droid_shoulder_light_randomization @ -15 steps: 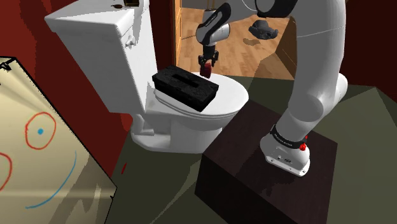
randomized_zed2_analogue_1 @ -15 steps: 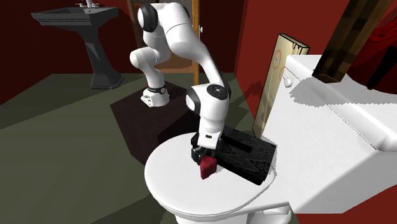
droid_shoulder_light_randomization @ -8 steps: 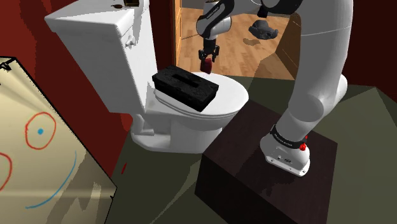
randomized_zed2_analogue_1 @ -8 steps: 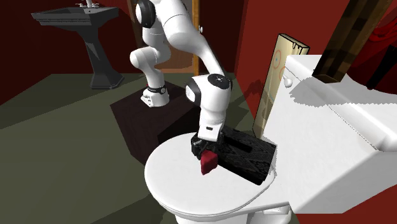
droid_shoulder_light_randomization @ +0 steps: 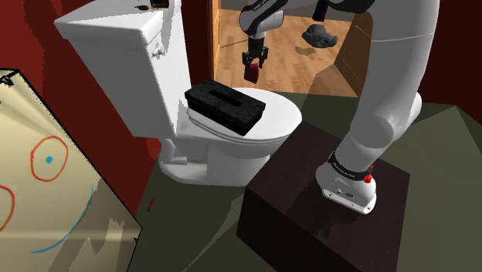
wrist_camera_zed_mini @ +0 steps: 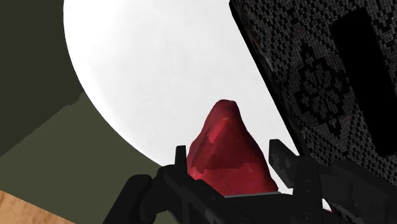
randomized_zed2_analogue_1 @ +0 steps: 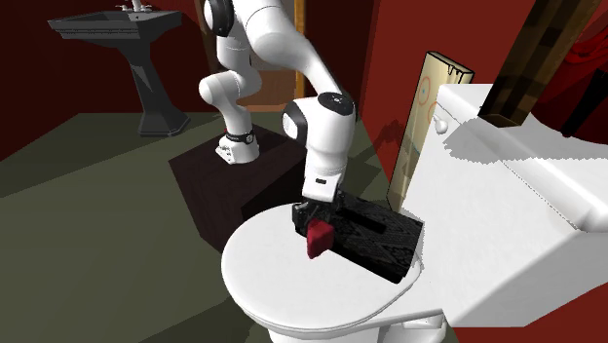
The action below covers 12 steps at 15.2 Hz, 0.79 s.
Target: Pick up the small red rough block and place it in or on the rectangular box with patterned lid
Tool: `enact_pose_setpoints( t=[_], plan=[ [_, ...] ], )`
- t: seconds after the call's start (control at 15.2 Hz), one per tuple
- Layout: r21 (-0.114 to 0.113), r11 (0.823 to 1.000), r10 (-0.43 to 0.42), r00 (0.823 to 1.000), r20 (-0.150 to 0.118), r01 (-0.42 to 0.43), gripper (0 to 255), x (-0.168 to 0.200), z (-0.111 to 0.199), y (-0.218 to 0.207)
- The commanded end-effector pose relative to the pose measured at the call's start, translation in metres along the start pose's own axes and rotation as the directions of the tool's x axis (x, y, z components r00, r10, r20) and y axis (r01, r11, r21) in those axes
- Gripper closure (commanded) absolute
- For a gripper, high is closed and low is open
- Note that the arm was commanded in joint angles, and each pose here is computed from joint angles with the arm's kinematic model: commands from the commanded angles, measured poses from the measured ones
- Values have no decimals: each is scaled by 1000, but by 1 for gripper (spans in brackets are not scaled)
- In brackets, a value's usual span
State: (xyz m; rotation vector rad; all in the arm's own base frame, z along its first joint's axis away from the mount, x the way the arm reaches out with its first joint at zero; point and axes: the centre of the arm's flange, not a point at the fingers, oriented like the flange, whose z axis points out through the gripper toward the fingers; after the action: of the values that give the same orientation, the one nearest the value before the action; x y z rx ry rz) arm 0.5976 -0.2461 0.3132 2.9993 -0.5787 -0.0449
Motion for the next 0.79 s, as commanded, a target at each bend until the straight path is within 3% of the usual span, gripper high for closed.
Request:
enact_pose_setpoints(
  t=[0.0, 0.26, 0.73],
  plan=[
    [0, 1000, 0, 1000, 0, 0, 255, 1, -11, 0],
    [0, 1000, 0, 1000, 0, 0, 255, 1, -28, 2],
    [0, 1000, 0, 1000, 0, 0, 255, -22, -46, -86]
  ],
)
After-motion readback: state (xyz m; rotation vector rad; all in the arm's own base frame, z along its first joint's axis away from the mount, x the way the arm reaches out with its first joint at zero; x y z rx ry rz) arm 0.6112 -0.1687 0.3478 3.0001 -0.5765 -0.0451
